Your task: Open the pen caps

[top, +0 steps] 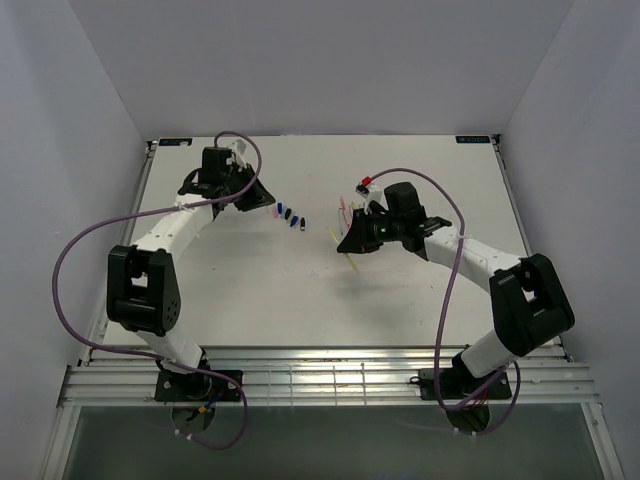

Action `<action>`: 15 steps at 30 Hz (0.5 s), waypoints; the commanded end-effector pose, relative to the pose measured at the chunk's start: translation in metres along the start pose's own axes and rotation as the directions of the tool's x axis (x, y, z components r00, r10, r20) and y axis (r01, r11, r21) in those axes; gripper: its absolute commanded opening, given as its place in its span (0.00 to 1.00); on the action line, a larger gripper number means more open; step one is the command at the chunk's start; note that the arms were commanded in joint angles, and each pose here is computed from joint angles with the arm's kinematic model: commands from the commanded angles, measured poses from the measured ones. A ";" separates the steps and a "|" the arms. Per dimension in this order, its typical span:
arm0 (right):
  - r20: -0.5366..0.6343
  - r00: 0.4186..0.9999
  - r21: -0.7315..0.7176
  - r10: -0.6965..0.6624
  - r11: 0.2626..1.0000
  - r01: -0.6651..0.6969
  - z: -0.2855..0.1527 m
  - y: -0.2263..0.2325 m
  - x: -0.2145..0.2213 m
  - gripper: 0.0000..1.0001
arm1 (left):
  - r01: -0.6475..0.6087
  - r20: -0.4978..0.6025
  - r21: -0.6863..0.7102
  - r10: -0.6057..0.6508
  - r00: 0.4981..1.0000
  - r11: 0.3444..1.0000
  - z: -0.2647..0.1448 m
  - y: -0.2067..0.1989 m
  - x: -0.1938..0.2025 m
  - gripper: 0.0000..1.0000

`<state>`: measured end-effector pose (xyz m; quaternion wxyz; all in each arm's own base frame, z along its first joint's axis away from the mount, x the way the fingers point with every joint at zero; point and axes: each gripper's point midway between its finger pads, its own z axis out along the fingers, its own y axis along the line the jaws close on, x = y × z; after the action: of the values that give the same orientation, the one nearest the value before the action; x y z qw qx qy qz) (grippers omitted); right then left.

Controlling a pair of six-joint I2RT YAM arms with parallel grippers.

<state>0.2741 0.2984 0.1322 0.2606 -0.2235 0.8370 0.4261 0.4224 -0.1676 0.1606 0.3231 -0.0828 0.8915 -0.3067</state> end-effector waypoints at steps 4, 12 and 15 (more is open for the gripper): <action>0.076 0.996 0.045 -0.046 0.998 0.043 -0.020 -0.018 -0.038 0.08 | -0.036 0.010 -0.097 0.037 0.999 0.995 0.005 0.021 -0.005 0.00; 0.104 0.994 0.369 -0.033 0.929 -0.007 -0.051 -0.103 -0.059 0.08 | -0.031 -0.085 -0.205 0.014 0.996 0.978 0.034 0.065 0.004 0.00; 0.106 0.994 0.427 -0.012 0.903 -0.034 -0.061 -0.132 -0.060 0.08 | -0.047 -0.099 -0.239 0.024 0.995 0.970 0.039 0.075 0.000 0.00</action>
<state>0.3619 0.2182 0.1314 0.3354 -0.1506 0.8791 0.3035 0.4395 -0.1382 0.0792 0.2562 -0.1003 0.9367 -0.2168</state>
